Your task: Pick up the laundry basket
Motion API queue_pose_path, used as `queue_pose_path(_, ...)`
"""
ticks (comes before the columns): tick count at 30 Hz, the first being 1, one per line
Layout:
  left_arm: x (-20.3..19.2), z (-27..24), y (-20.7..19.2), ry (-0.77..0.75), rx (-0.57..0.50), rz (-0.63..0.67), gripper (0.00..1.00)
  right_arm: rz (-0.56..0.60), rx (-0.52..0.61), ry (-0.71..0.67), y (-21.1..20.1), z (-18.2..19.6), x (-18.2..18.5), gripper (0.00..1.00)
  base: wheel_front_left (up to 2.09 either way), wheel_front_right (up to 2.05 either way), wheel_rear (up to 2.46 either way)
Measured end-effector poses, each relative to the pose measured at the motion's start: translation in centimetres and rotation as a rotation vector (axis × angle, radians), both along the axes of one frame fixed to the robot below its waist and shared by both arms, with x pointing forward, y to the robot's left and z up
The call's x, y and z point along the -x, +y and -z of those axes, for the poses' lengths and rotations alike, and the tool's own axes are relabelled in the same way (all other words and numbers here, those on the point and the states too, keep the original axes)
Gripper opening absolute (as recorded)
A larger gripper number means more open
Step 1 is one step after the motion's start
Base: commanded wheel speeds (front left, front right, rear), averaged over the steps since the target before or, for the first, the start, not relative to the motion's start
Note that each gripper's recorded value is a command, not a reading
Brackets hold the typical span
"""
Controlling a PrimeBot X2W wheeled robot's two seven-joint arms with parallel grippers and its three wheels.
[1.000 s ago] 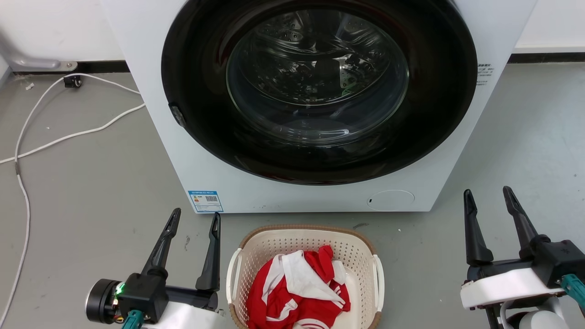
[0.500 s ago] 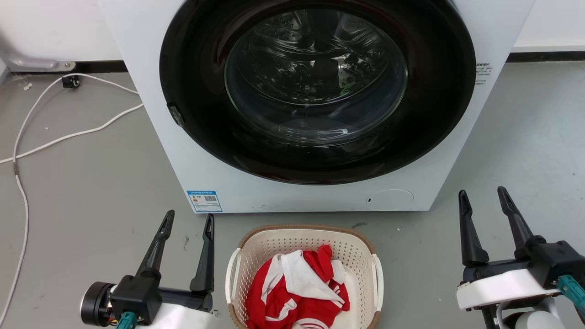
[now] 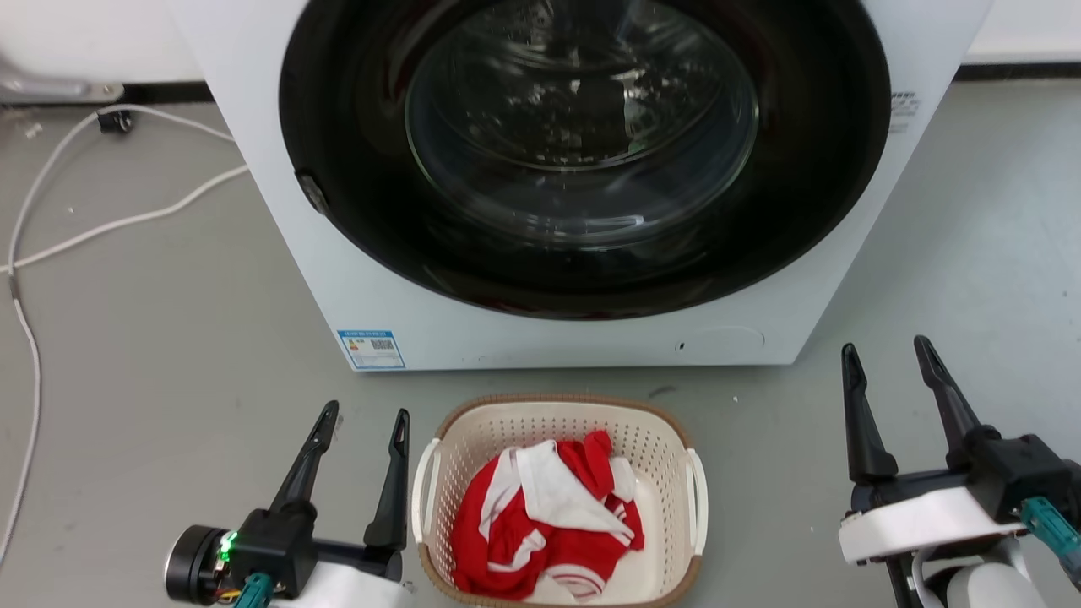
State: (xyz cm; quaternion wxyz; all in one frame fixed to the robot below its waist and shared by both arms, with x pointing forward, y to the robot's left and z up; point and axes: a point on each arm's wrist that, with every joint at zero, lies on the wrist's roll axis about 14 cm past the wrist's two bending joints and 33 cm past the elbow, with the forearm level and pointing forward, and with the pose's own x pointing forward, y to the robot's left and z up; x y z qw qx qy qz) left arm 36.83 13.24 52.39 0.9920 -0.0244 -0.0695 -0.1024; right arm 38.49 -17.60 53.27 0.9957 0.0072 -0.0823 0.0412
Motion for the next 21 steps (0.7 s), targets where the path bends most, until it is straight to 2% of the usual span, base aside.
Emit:
queue_pose_path(10,-5.0,6.9,0.2,0.183,-0.048,0.023,1.00,-0.026,0.037,0.103,0.8,4.1,-4.9,1.00,0.00,0.00,0.00)
queue_pose_path(16,-8.0,13.7,1.4,0.356,-0.096,0.028,1.00,-0.046,0.035,0.260,1.3,10.3,-7.9,1.00,0.00,0.00,0.00)
queue_pose_path(21,-9.6,19.6,2.8,0.519,-0.092,0.009,1.00,-0.042,0.031,0.485,1.1,17.4,-9.1,1.00,0.00,0.00,0.00)
